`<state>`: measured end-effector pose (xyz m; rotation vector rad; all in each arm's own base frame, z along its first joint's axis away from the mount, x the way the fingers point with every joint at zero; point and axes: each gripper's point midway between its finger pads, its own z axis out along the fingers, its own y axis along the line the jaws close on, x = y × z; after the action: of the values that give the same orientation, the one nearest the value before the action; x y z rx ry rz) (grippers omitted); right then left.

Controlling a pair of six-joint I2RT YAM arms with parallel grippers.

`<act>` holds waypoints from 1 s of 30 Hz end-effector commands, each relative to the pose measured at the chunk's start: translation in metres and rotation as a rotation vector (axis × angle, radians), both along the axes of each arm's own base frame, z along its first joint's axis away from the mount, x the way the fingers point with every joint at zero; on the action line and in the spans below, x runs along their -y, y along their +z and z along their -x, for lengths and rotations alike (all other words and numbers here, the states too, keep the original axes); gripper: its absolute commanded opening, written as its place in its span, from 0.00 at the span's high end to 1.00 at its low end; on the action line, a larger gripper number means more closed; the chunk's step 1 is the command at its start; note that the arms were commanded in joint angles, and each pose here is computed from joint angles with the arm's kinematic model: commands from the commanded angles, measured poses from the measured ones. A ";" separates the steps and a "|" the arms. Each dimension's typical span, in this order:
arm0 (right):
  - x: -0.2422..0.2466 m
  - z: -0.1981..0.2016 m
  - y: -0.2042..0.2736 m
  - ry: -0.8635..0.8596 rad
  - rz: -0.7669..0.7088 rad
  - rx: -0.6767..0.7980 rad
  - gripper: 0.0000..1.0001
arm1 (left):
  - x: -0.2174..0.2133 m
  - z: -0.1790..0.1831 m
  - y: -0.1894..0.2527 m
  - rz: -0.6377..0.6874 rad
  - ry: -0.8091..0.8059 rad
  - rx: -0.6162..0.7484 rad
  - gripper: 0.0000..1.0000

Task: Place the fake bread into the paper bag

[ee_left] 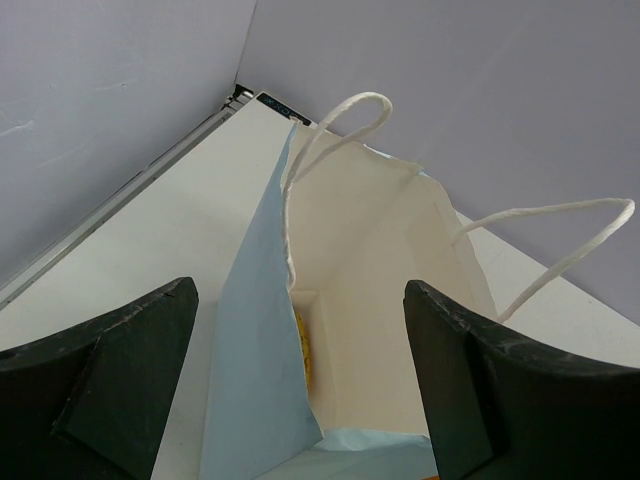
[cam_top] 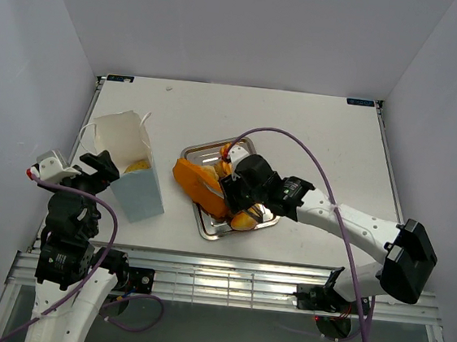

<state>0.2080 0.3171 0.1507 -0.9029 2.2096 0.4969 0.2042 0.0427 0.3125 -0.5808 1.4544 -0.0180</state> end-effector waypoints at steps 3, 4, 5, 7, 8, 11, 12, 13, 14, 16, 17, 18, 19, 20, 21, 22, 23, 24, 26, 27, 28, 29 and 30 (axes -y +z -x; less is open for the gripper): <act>-0.021 -0.007 0.018 0.043 -0.057 0.026 0.39 | 0.002 0.000 0.001 -0.008 -0.016 0.009 0.05; -0.021 -0.008 0.016 0.043 -0.053 0.021 0.39 | 0.002 0.000 0.001 -0.008 -0.016 0.012 0.05; -0.022 -0.008 0.015 0.047 -0.053 0.017 0.40 | 0.002 0.000 0.001 -0.008 -0.016 0.011 0.05; -0.024 -0.007 0.013 0.052 -0.052 0.010 0.40 | 0.002 0.000 0.001 -0.008 -0.014 0.012 0.05; -0.025 -0.007 0.013 0.057 -0.056 0.007 0.40 | 0.002 0.000 0.000 -0.008 -0.016 0.011 0.05; -0.026 -0.005 0.012 0.064 -0.058 -0.001 0.41 | 0.003 0.000 0.002 -0.007 -0.017 0.015 0.05; -0.026 -0.004 0.012 0.068 -0.059 -0.003 0.41 | 0.002 0.000 0.001 -0.008 -0.016 0.014 0.05; -0.026 -0.005 0.012 0.067 -0.058 -0.003 0.42 | 0.003 0.000 0.002 -0.007 -0.017 0.015 0.05; -0.027 -0.004 0.012 0.071 -0.059 -0.005 0.43 | 0.003 0.000 0.001 -0.008 -0.017 0.014 0.05; -0.027 -0.003 0.010 0.072 -0.058 -0.012 0.46 | 0.003 0.000 0.001 -0.008 -0.017 0.014 0.05; -0.028 -0.002 0.011 0.078 -0.062 -0.015 0.47 | 0.002 0.001 0.001 -0.008 -0.016 0.014 0.05; -0.028 -0.001 0.010 0.083 -0.062 -0.019 0.49 | 0.003 0.001 0.001 -0.007 -0.017 0.015 0.05; -0.028 0.000 0.011 0.084 -0.062 -0.021 0.50 | 0.003 0.001 0.001 -0.008 -0.017 0.014 0.05; -0.028 -0.001 0.011 0.082 -0.064 -0.021 0.51 | 0.002 0.000 0.001 -0.008 -0.016 0.014 0.05; -0.027 0.000 0.009 0.078 -0.059 -0.025 0.53 | 0.003 0.000 0.001 -0.008 -0.019 0.014 0.05; -0.027 0.000 0.009 0.078 -0.061 -0.027 0.55 | 0.002 0.000 0.001 -0.008 -0.016 0.014 0.05; -0.027 0.001 0.008 0.079 -0.061 -0.031 0.58 | 0.003 0.001 0.001 -0.007 -0.017 0.015 0.05; -0.026 0.003 0.007 0.082 -0.062 -0.034 0.61 | 0.003 0.000 0.001 -0.009 -0.017 0.013 0.05; -0.025 0.004 0.008 0.082 -0.068 -0.039 0.62 | 0.003 0.001 0.001 -0.009 -0.019 0.015 0.05; -0.025 0.005 0.009 0.082 -0.071 -0.040 0.63 | 0.003 0.001 0.001 -0.009 -0.017 0.013 0.05; -0.024 0.006 0.008 0.079 -0.071 -0.043 0.64 | 0.002 0.001 0.001 -0.009 -0.016 0.013 0.05; -0.024 0.007 0.009 0.081 -0.075 -0.043 0.66 | 0.003 0.001 0.002 -0.009 -0.019 0.015 0.05; -0.023 0.007 0.011 0.081 -0.082 -0.043 0.69 | 0.002 0.001 0.002 -0.009 -0.017 0.015 0.05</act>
<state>0.2014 0.3286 0.1371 -0.9721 2.2481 0.5528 0.2035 0.0425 0.3113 -0.5772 1.4512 -0.0188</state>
